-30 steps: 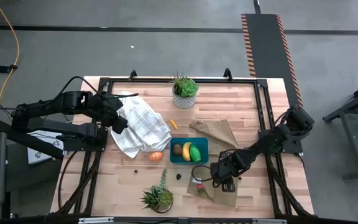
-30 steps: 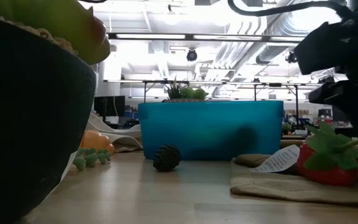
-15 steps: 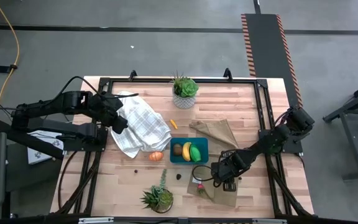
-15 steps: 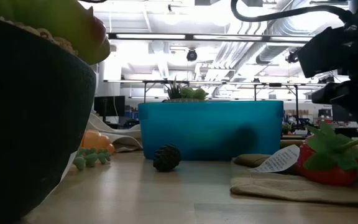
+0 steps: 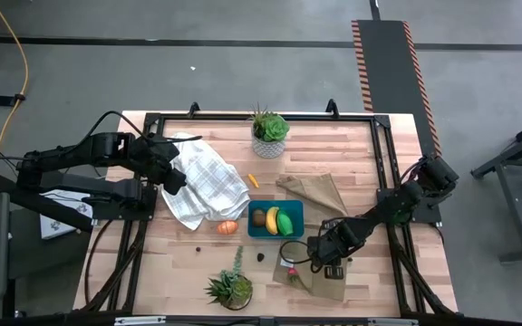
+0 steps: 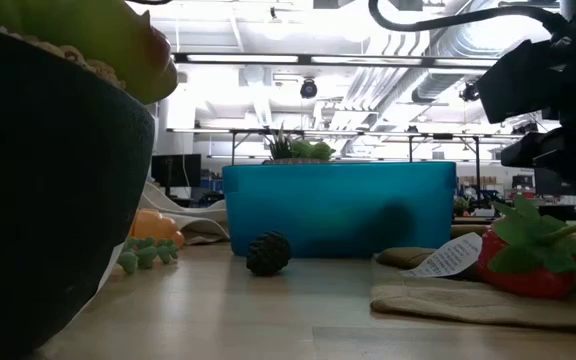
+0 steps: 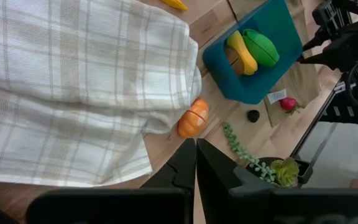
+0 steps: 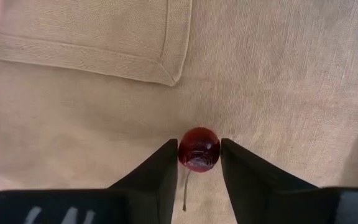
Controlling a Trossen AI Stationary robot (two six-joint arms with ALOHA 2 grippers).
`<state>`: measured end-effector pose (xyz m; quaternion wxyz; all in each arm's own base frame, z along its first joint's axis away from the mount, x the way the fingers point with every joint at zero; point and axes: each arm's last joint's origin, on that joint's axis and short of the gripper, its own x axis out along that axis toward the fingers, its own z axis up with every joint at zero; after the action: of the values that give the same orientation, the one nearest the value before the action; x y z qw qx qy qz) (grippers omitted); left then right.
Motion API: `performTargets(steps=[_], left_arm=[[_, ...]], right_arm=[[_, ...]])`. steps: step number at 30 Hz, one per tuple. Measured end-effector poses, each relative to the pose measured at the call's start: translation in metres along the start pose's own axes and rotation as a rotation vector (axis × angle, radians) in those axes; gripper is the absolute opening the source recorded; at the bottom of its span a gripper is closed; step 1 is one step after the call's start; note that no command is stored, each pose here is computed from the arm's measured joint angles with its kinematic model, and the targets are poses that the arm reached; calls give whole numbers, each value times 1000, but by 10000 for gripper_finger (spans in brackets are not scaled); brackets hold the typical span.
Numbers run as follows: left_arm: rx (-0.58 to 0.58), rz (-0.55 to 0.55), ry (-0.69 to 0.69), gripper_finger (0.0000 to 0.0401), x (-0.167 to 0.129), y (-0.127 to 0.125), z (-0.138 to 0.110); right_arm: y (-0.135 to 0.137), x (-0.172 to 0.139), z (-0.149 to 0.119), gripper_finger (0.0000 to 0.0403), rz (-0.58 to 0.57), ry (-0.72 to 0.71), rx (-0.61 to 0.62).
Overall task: Pick and placing Produce into tupperware
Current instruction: Put the red cherry into the blue bin
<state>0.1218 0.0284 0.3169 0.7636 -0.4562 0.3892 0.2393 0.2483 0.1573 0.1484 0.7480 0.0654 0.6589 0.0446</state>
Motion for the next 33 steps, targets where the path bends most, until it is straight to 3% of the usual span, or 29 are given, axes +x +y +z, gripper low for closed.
performTargets(steps=[15,24,33], left_arm=[[-2,17,14,3,0,2,-1],[41,16,14,3,0,2,-1],[49,16,15,3,0,2,-1]], right_arm=[[7,-9,9,74,32,-33,12],[20,-52,46,73,46,-185,-37],[7,-97,85,73,3,-361,-4]])
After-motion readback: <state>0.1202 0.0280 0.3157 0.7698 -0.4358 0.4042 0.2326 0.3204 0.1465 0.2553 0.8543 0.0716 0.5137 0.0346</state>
